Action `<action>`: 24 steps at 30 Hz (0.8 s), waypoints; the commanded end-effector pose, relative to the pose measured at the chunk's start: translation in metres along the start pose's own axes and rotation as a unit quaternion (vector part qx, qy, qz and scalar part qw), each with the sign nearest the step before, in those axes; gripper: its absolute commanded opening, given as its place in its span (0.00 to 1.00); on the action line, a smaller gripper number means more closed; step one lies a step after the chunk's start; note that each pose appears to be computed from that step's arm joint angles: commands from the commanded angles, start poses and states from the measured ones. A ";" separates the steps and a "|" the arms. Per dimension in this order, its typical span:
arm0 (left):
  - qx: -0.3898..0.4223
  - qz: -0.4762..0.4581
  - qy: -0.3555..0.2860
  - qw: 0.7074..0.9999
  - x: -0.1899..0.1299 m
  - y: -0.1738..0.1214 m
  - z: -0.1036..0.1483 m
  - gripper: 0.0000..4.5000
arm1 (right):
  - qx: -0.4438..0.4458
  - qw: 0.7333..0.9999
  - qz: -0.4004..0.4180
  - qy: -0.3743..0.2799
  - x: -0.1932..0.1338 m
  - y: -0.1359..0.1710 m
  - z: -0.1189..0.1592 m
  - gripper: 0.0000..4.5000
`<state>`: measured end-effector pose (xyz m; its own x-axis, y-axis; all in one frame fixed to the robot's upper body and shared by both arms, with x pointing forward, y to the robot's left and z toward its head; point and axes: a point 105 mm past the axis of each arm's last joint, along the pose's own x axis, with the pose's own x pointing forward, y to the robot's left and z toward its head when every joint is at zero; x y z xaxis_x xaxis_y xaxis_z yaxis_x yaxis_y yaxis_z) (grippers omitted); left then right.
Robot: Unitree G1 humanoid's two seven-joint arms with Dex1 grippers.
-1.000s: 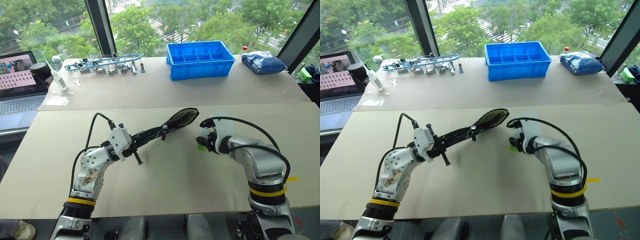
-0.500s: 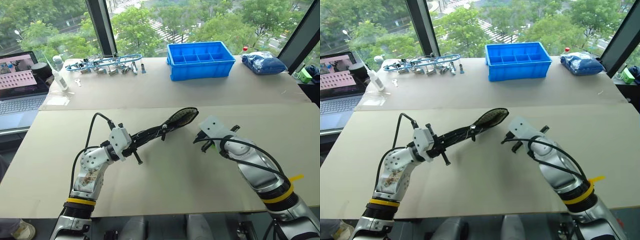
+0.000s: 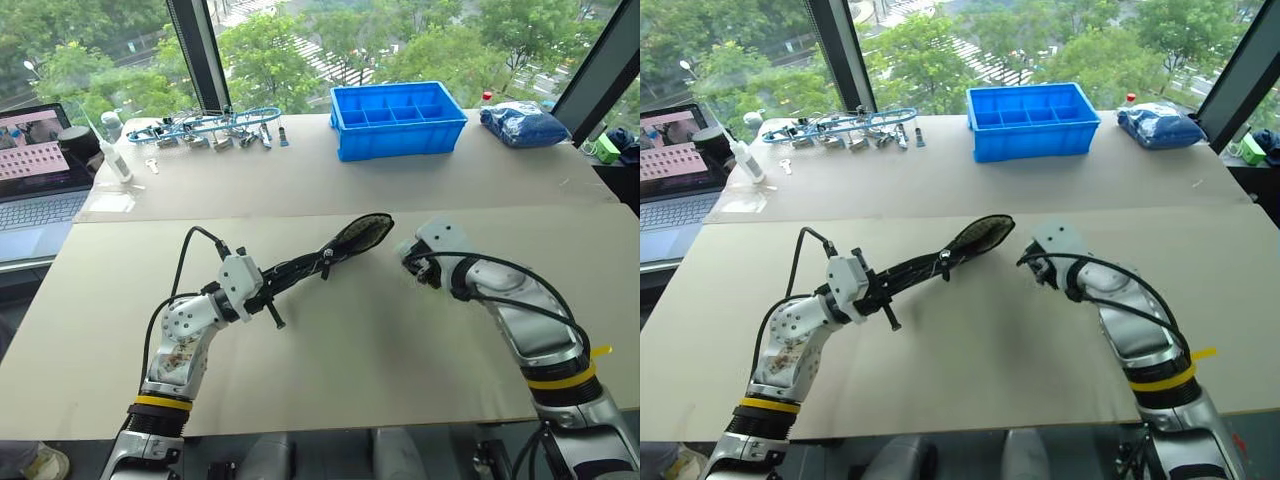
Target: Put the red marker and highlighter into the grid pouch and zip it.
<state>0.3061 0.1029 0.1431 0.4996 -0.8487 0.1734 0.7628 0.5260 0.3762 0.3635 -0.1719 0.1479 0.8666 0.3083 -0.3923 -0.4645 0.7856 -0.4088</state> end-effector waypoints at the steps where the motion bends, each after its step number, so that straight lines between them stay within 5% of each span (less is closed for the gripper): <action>1: 0.018 0.000 -0.023 1.000 0.002 0.003 0.011 0.00 | 0.004 0.999 0.008 -0.039 -0.008 -0.019 0.016 0.71; 18: 0.023 0.005 -0.019 1.000 -0.001 0.005 0.011 0.00 | -0.005 0.993 0.101 0.057 0.013 0.003 -0.056 0.71; 24: 0.026 0.007 -0.018 0.999 -0.002 0.005 0.011 0.00 | 0.006 0.994 0.092 0.059 0.016 -0.007 -0.055 0.34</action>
<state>0.3075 0.1048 0.1415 0.5047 -0.8463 0.1706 0.7609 0.5294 0.3751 0.3706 -0.1919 0.1083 0.7466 0.4168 -0.5185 -0.6226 0.7124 -0.3239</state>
